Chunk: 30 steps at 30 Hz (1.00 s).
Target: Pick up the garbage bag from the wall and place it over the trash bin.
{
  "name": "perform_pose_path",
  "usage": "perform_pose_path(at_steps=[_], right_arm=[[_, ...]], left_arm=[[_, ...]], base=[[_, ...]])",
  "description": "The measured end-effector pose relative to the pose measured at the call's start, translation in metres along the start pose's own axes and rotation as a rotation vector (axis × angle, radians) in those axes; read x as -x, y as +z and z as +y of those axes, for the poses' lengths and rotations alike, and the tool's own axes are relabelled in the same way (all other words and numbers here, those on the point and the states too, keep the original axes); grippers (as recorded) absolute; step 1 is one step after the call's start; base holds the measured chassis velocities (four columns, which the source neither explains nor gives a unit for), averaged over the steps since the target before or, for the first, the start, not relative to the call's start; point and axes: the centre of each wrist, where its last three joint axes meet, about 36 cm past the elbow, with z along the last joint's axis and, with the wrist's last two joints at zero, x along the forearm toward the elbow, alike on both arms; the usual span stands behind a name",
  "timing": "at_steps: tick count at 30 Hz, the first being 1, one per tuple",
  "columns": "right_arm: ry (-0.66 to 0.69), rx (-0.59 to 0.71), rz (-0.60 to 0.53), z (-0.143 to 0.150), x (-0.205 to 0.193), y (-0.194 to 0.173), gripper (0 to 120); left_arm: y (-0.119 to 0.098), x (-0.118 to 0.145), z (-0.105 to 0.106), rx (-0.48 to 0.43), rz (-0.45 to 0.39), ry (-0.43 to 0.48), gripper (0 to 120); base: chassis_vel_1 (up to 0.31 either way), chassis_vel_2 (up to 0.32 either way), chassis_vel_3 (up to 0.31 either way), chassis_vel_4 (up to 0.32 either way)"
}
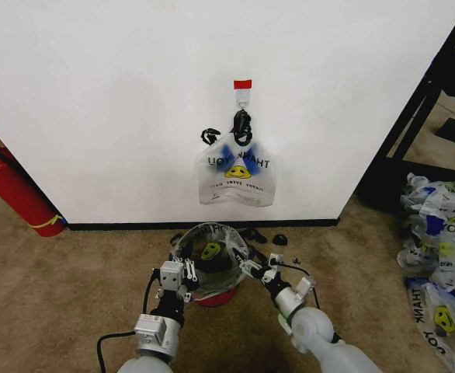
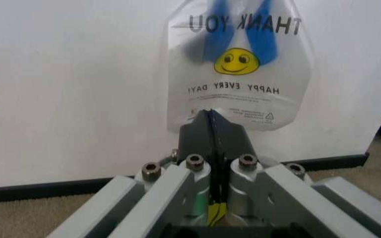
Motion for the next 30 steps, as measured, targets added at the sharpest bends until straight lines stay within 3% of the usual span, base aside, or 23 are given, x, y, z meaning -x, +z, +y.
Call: perform_pose_path(at_steps=[16,22,30], right_arm=[[-0.228,0.054,-0.046,-0.050,-0.025,0.002,100],[-0.156,0.073,-0.107,-0.049,-0.020,0.007,100],[0.018,0.026,-0.087,-0.036,-0.006,0.014,100]], left_arm=[[0.007,-0.005,-0.005,0.010,0.015,-0.007,0],[0.008,-0.005,-0.005,0.013,0.018,-0.008,0],[0.020,0.003,-0.003,0.032,0.032,-0.002,0]], base=[[0.000,0.000,0.000,0.000],[0.000,0.000,0.000,0.000],[0.000,0.000,0.000,0.000]])
